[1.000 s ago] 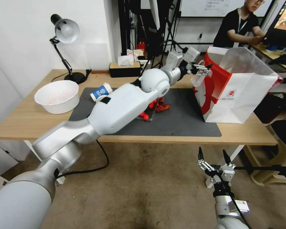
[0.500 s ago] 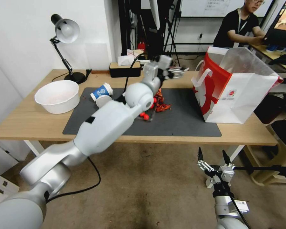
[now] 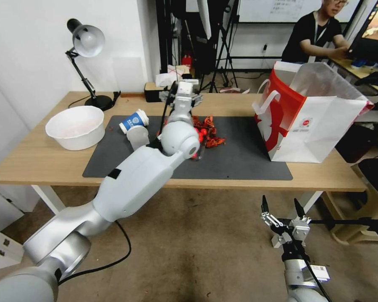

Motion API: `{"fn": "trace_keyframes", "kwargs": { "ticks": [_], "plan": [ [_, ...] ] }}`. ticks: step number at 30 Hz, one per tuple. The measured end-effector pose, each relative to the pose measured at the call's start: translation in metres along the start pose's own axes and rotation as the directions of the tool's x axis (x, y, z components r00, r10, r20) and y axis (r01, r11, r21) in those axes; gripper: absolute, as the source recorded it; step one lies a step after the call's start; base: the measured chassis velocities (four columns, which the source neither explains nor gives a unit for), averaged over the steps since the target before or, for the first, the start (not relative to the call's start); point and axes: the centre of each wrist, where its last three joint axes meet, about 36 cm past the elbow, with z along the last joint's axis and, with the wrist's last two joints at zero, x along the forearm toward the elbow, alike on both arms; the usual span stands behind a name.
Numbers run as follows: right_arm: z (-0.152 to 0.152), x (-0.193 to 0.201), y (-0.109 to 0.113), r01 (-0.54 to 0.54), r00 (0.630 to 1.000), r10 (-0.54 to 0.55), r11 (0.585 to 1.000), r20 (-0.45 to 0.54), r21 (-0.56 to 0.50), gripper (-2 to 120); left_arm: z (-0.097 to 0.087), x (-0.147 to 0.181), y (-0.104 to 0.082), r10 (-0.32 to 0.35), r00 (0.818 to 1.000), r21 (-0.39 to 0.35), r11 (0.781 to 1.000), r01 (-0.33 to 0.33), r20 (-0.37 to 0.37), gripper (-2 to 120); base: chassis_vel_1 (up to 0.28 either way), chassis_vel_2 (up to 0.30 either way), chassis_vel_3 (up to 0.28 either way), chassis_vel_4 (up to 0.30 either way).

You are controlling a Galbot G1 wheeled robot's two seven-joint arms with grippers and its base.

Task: Pick up the trash from the table and place it into the takeout bag.

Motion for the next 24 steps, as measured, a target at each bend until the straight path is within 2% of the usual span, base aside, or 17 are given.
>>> {"fn": "trace_keyframes", "kwargs": {
  "ticks": [2, 5, 8, 12, 18, 24],
  "plan": [
    [0.000, 0.000, 0.000, 0.001, 1.000, -0.001, 1.000, 0.000, 0.000, 100, 0.003, 0.002, 0.004, -0.001, 1.000, 0.002, 1.000, 0.001, -0.003, 100, 0.000, 0.000, 0.000, 0.000],
    [0.001, 0.000, 0.001, 0.006, 1.000, -0.006, 1.000, -0.003, 0.000, 100, 0.022, 0.014, 0.025, -0.007, 1.000, 0.019, 1.000, 0.007, -0.020, 100, 0.000, 0.000, 0.000, 0.000],
    [0.002, 0.000, 0.001, 0.008, 1.000, -0.008, 1.000, -0.004, -0.001, 100, 0.027, 0.017, 0.030, -0.009, 1.000, 0.021, 1.000, 0.009, -0.024, 100, 0.000, 0.000, 0.000, 0.000],
    [0.003, -0.002, 0.002, 0.013, 1.000, -0.013, 1.000, -0.005, -0.003, 100, 0.048, 0.035, 0.047, -0.021, 0.998, 0.030, 0.999, 0.023, -0.051, 100, 0.000, 0.000, 0.000, 0.000],
    [0.003, -0.002, 0.003, 0.016, 1.000, -0.016, 1.000, -0.006, -0.003, 100, 0.056, 0.041, 0.055, -0.034, 0.998, 0.033, 0.999, 0.036, -0.057, 100, 0.000, 0.000, 0.000, 0.000],
    [0.004, -0.001, 0.005, 0.019, 1.000, -0.019, 1.000, -0.010, -0.003, 100, 0.067, 0.060, 0.077, -0.076, 0.995, 0.053, 0.995, 0.079, -0.064, 100, 0.000, 0.000, 0.000, 0.000]
  ]
}}
